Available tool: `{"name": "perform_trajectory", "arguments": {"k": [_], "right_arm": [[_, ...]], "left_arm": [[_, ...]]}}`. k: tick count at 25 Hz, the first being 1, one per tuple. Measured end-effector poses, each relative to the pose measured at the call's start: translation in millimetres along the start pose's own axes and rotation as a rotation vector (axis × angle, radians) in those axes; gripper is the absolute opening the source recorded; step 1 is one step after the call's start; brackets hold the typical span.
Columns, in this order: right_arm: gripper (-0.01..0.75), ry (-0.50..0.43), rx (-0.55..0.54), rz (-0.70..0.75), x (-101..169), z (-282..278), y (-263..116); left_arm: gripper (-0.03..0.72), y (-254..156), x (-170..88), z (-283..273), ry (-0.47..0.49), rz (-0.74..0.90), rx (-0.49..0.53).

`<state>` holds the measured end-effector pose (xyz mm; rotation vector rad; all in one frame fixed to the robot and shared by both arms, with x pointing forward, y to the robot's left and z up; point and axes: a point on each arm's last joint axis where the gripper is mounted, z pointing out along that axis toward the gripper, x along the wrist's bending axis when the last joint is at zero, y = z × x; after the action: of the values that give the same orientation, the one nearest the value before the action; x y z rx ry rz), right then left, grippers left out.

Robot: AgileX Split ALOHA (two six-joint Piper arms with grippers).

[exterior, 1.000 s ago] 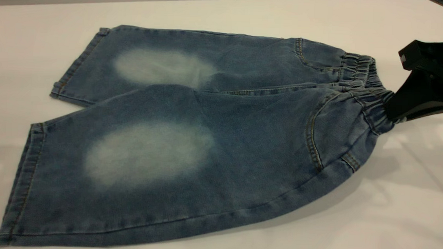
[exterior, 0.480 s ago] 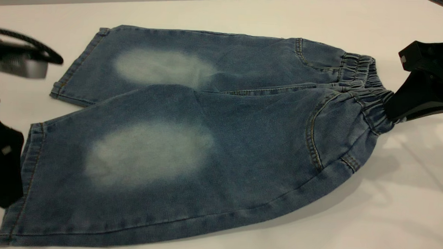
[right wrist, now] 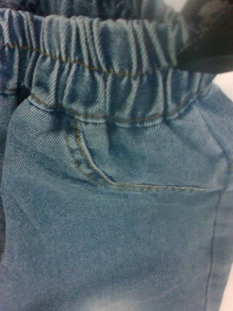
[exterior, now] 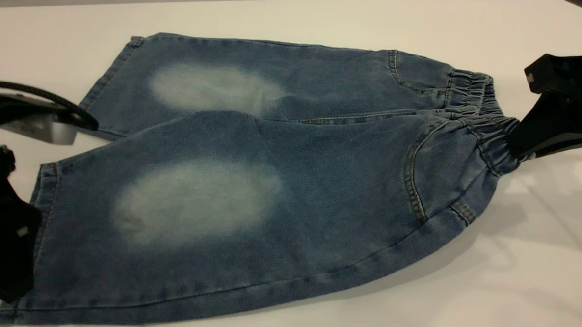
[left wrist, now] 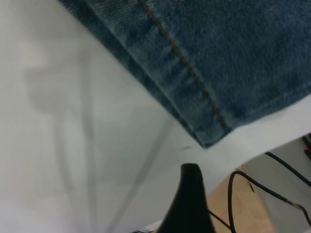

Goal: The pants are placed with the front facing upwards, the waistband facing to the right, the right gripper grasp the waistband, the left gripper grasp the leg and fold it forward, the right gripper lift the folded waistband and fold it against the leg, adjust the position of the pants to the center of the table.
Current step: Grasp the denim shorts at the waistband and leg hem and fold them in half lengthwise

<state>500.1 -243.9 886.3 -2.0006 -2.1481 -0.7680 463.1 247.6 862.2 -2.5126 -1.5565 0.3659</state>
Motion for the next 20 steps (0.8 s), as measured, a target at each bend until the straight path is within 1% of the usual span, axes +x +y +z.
{"name": "perform_trajectory", "arguments": {"k": [7, 12, 20], "right_arm": [[0.029, 0.000, 0.000, 0.000, 0.0, 0.0, 0.0], [0.029, 0.002, 0.001, -0.002, 0.1, 0.0, -0.1], [0.029, 0.003, 0.002, -0.003, 0.3, 0.0, -0.2]], "left_arm": [[0.540, 7.0, 3.0, 17.3, 0.000, -0.004, 0.010], [0.540, 13.1, 5.6, 25.4, 0.014, -0.004, -0.019], [0.540, 14.0, 6.2, 39.5, -0.003, -0.014, 0.028]]}}
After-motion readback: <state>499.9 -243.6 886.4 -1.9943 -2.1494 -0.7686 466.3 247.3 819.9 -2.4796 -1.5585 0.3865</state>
